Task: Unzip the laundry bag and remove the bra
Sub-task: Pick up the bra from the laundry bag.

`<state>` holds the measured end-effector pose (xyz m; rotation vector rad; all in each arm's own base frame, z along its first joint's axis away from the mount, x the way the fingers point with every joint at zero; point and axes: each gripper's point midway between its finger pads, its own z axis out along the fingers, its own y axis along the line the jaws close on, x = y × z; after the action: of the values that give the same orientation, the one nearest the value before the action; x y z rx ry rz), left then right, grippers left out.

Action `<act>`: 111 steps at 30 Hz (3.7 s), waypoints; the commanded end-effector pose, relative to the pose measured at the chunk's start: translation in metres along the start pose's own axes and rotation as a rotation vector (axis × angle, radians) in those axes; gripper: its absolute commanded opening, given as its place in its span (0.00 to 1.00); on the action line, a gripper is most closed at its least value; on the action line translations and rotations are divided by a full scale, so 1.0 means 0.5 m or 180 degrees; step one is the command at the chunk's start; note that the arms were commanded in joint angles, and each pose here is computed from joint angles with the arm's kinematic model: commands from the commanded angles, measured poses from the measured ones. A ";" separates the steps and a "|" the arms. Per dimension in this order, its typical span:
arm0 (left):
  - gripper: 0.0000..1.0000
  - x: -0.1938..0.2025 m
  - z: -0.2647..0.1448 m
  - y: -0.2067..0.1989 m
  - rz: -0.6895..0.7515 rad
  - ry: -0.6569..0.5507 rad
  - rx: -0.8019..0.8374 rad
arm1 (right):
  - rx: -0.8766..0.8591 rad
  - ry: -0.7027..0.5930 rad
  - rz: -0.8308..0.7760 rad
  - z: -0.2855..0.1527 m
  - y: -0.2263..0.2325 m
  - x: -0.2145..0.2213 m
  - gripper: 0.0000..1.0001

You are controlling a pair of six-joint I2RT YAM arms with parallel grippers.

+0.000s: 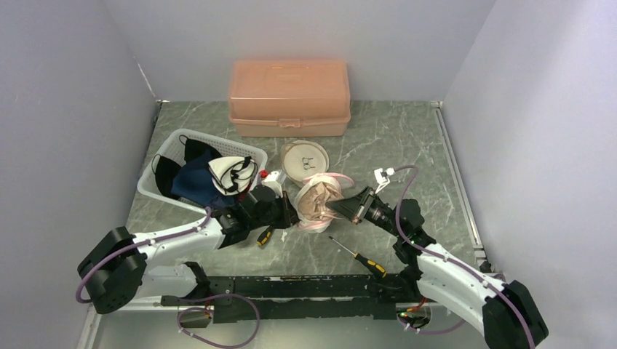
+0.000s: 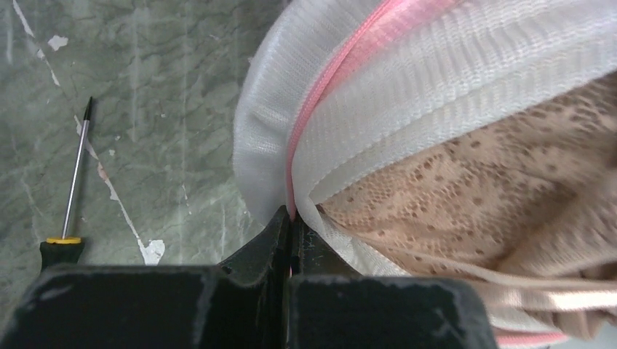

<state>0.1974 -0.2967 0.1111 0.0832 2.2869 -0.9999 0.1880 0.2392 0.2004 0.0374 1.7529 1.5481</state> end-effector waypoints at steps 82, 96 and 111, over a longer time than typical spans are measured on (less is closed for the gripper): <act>0.65 -0.082 -0.034 -0.187 -0.0436 -0.0441 0.1495 | -0.0089 -0.1047 0.0600 -0.021 0.005 -0.105 0.00; 0.03 -0.060 0.008 -0.132 -0.0513 -0.0375 0.1100 | -0.0159 -0.0999 0.0580 -0.026 0.021 -0.102 0.00; 0.03 0.059 0.040 0.158 -0.0756 0.0038 -0.0944 | 0.0137 -0.0360 0.0589 -0.035 -0.045 0.000 0.00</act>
<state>0.2028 -0.3156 0.1043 -0.1440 2.2699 -1.1852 0.1957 0.2167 0.1581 0.4063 1.8068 1.5599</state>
